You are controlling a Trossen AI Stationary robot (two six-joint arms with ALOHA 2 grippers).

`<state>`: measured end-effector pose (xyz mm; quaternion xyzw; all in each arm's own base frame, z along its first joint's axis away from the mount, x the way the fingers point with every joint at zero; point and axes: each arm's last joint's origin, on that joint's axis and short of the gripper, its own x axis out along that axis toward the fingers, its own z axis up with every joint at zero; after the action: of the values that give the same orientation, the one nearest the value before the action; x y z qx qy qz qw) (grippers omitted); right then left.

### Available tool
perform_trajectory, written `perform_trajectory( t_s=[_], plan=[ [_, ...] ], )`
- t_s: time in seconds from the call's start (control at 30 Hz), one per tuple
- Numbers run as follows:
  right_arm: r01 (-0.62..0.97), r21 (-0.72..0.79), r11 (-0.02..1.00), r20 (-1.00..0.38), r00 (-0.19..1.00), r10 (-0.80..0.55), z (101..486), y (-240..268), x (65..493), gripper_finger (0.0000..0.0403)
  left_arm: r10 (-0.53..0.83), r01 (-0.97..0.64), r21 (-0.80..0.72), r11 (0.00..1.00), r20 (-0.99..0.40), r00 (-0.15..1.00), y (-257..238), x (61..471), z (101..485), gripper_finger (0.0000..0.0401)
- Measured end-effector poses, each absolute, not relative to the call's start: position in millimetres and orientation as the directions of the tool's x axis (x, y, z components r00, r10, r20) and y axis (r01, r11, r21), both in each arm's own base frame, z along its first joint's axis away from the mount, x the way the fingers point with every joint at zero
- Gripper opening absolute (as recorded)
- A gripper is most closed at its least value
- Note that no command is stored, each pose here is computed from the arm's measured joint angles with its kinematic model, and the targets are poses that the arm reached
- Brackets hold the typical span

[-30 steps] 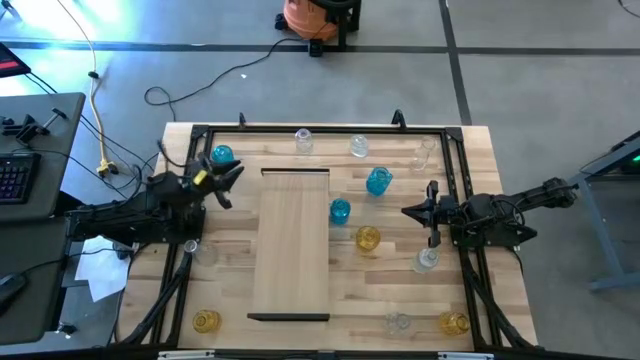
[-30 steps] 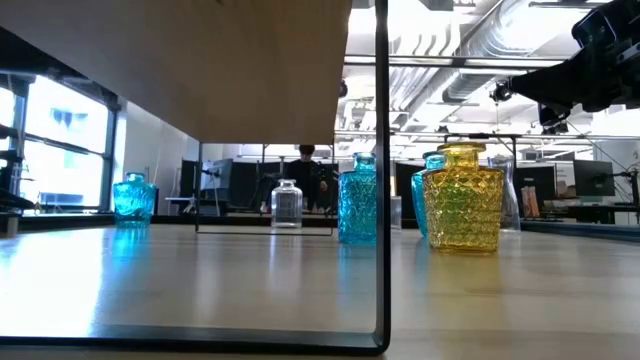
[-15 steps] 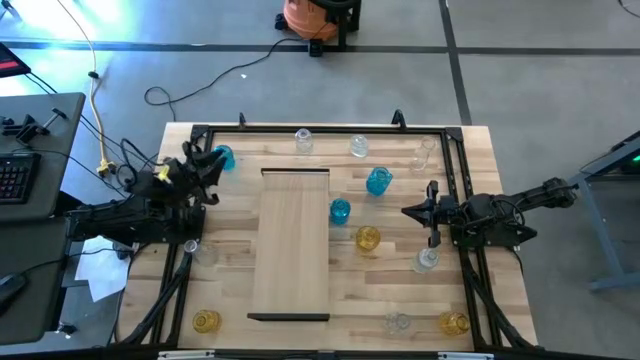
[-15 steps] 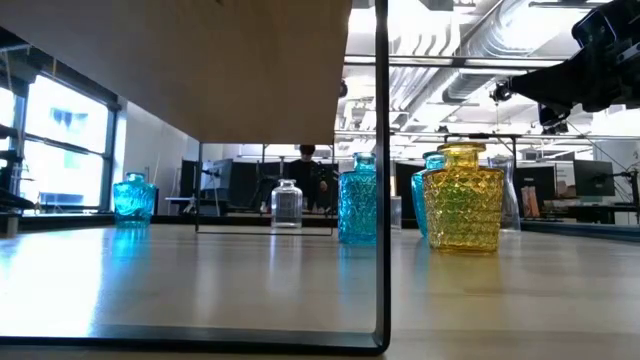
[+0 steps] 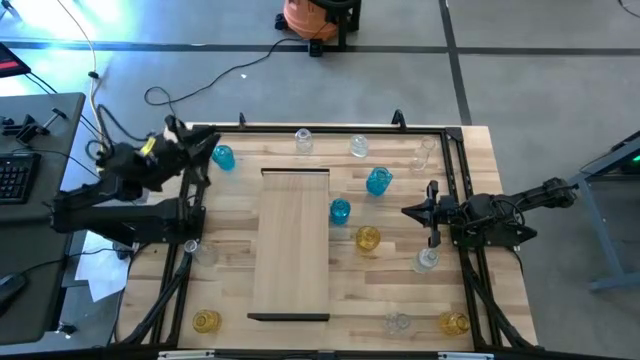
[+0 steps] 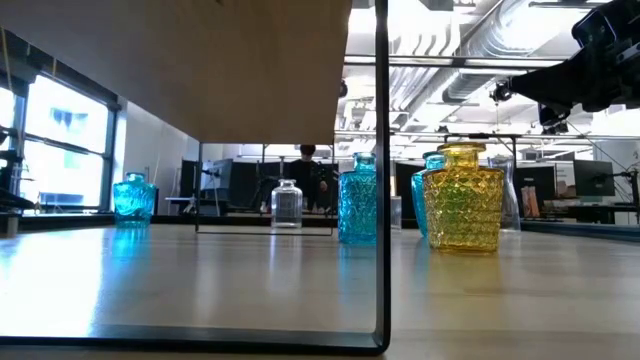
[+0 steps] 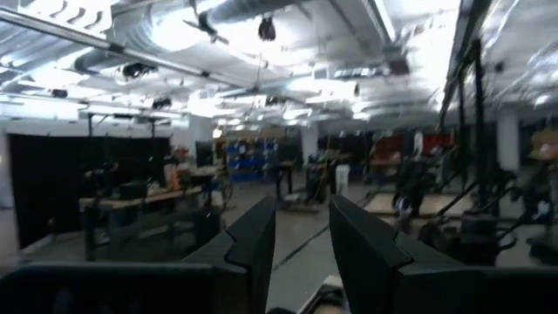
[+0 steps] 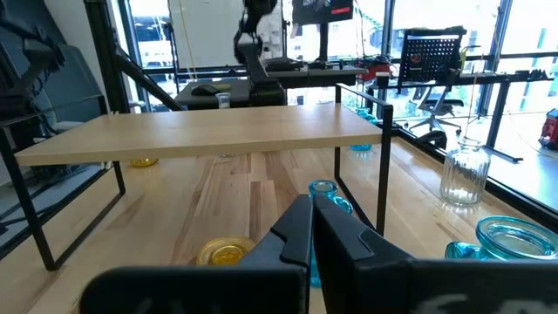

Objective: Sort vases onto shelf
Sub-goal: Put the left blue vase on the shelf

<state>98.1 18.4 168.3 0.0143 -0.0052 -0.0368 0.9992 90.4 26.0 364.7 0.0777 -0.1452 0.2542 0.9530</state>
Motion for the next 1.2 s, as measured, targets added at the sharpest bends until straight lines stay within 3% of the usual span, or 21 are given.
perform_trajectory(
  t_s=[0.2, 0.3, 0.5, 0.67, 0.87, 1.2],
  plan=[
    [0.077, 0.031, 0.997, 0.014, 0.997, -0.077, 169, 18, 98, 0.0000, 0.556, -0.574, 0.180, 0.799, 0.146, 0.819, 37, 134, 402, 0.0101],
    [0.077, 0.031, 0.997, 0.014, 0.997, -0.078, 169, 18, 98, 0.0000, 0.601, -0.575, 0.268, 0.773, -0.023, 0.799, 44, 150, 417, 0.0101],
    [0.077, 0.032, 0.997, 0.015, 0.997, -0.078, 169, 18, 98, 0.0000, 0.660, -0.606, 0.262, 0.751, -0.303, 0.687, 59, 151, 446, 0.0101],
    [0.077, 0.057, 0.995, 0.016, 0.997, -0.078, 169, 18, 98, 0.0000, 0.712, -0.682, 0.236, 0.692, -0.375, 0.593, 67, 134, 458, 0.0101],
    [0.087, 0.054, 0.995, 0.016, 0.996, -0.088, 169, 18, 98, 0.0000, 0.751, -0.746, 0.267, 0.610, -0.495, 0.437, 81, 118, 446, 0.0101],
    [0.278, 0.109, 0.955, 0.021, 0.959, -0.281, 170, 12, 97, 0.0000, 0.736, -0.809, 0.226, 0.543, -0.593, 0.328, 111, 126, 417, 0.0101]
  ],
)
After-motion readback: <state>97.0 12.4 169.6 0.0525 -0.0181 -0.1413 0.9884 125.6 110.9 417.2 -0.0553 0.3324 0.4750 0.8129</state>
